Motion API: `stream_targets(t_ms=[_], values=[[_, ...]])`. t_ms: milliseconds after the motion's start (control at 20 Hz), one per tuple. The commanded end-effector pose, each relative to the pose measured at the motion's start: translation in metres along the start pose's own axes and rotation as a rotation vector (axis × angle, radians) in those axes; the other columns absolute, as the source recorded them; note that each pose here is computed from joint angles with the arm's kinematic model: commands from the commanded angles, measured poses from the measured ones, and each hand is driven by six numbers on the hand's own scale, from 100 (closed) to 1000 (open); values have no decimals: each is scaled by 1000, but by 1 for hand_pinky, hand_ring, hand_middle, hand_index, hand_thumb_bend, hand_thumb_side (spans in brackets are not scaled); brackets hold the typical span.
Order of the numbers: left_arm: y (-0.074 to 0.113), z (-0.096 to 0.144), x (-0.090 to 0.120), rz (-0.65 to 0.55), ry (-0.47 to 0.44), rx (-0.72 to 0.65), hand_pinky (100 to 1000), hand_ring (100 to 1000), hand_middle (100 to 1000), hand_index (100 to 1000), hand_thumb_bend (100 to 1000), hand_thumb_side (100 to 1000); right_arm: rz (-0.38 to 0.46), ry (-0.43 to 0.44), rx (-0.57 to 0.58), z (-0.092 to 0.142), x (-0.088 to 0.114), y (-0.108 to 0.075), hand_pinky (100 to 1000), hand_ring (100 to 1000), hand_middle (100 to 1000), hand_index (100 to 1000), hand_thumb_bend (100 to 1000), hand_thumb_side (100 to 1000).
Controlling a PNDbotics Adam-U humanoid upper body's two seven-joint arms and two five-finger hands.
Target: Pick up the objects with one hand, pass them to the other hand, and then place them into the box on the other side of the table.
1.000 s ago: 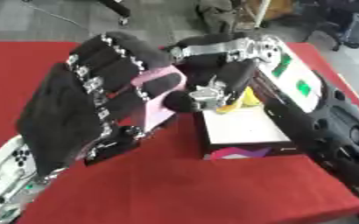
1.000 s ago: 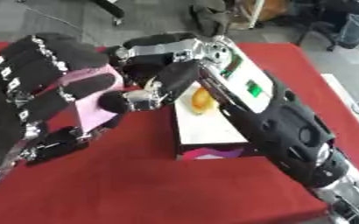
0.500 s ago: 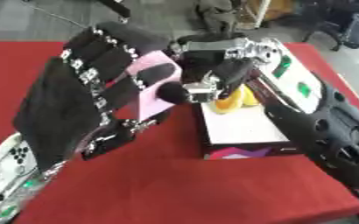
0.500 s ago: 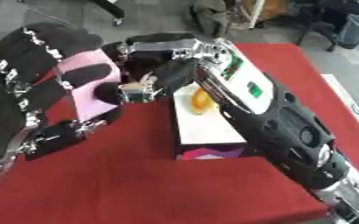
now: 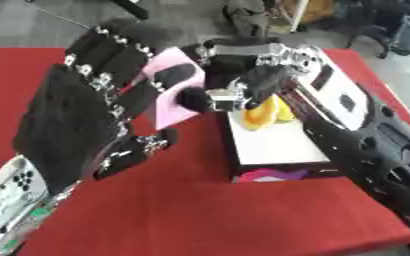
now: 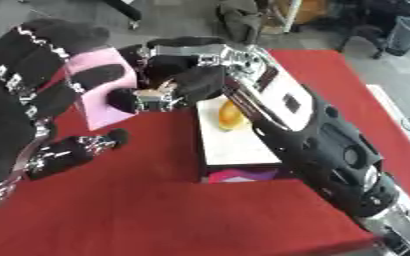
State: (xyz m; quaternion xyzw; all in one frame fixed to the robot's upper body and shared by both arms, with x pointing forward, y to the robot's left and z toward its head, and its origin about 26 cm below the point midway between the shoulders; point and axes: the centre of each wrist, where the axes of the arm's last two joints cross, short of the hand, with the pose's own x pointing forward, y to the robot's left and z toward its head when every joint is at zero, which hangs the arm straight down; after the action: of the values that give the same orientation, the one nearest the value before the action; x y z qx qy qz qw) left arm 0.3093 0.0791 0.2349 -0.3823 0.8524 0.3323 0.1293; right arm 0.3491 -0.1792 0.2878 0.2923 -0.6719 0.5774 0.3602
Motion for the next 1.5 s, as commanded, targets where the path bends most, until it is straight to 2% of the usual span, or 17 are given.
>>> stream_targets(t_ms=[50,300,700,900,1100,1250,1400,1500], values=[[2,10,-18,-77,62,-24,763,790,777,906,1000,100,41,-28,-23,8,17,-8,996,950,187,588,100,414],[11,16,-28,-113,131,26,763,791,780,920,1000,126,35,-17,-57,13,15,-10,997,951,186,588,100,414],[17,28,-39,-132,193,45,759,787,780,921,1000,158,20,-1,-95,18,13,-11,999,954,183,587,100,416],[19,41,-46,-153,245,22,749,775,778,912,1000,133,10,13,-140,26,11,-14,1000,955,182,588,100,417],[21,62,-58,-178,351,-3,740,762,778,884,881,109,12,43,-241,47,9,-20,1000,957,189,597,100,415],[25,79,-66,-210,432,-12,729,745,768,843,781,151,8,80,-342,70,5,-24,1000,970,211,622,100,415],[31,96,-72,-246,517,-3,713,732,759,830,741,171,9,131,-444,100,0,-28,1000,980,227,641,100,395],[34,101,-72,-258,543,8,713,732,759,830,741,171,14,152,-470,111,-3,-30,1000,980,227,641,100,395]])
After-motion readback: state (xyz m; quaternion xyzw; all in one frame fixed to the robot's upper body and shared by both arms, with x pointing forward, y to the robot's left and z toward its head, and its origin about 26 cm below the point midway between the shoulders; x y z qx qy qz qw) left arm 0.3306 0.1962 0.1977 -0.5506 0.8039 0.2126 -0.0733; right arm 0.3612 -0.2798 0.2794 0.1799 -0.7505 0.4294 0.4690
